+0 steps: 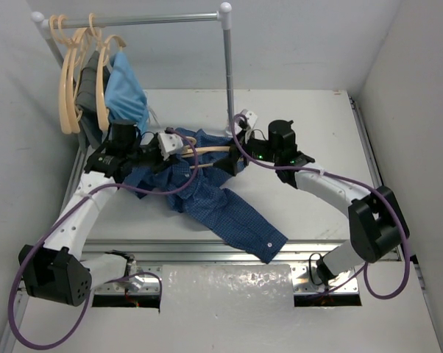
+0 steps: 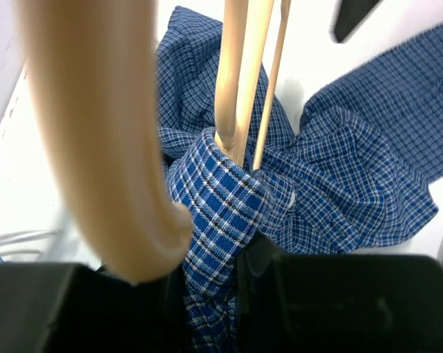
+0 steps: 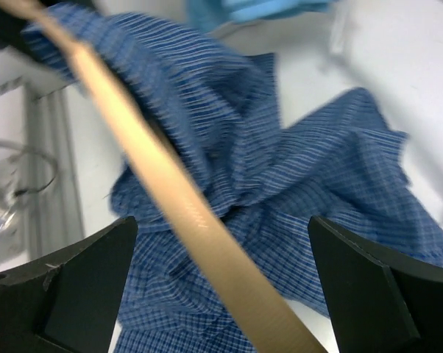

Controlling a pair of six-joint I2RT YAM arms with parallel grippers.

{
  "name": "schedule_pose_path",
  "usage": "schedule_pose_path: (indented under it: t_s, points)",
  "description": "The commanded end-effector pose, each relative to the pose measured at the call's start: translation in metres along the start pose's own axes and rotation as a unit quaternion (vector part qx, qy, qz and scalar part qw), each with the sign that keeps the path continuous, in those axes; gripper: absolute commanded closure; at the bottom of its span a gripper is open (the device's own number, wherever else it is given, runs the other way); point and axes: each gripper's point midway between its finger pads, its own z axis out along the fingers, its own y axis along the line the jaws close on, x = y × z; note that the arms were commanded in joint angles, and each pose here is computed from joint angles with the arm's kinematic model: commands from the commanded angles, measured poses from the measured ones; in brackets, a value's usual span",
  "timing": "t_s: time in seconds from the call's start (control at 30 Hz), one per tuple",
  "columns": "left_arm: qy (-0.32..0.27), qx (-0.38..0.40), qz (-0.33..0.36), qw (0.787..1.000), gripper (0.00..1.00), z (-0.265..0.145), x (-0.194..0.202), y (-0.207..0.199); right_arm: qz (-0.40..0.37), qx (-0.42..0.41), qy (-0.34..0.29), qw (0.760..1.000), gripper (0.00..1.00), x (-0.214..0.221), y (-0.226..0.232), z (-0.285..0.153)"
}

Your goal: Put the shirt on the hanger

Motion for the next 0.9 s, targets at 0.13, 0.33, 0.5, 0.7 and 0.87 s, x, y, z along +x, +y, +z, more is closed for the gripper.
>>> schedule_pose_path:
  t_s: [0.13,0.33,0.5,0.7,0.87]
  points:
    - [-0.048,-0.178,-0.017,0.983,1.00,-0.034,-0.044,0.062,0.075,0.181,-0.044,0.980,0.01,-0.026,-0.036,-0.037]
    - [-0.056,-0.221,-0.055,0.972,1.00,-0.050,-0.057,0.075,0.127,0.229,-0.074,0.962,0.01,-0.028,-0.024,-0.075]
    - [-0.075,-0.240,-0.064,0.966,1.00,-0.064,-0.075,0.080,0.131,0.212,-0.109,0.962,0.06,-0.039,-0.001,-0.094]
    - [-0.089,-0.253,-0.073,0.960,1.00,-0.074,-0.086,0.081,0.173,0.092,-0.053,0.979,0.16,0.014,0.031,-0.067]
    - [-0.100,-0.205,-0.073,0.971,1.00,-0.070,-0.098,0.068,0.227,-0.006,-0.012,0.974,0.12,0.065,0.059,-0.032]
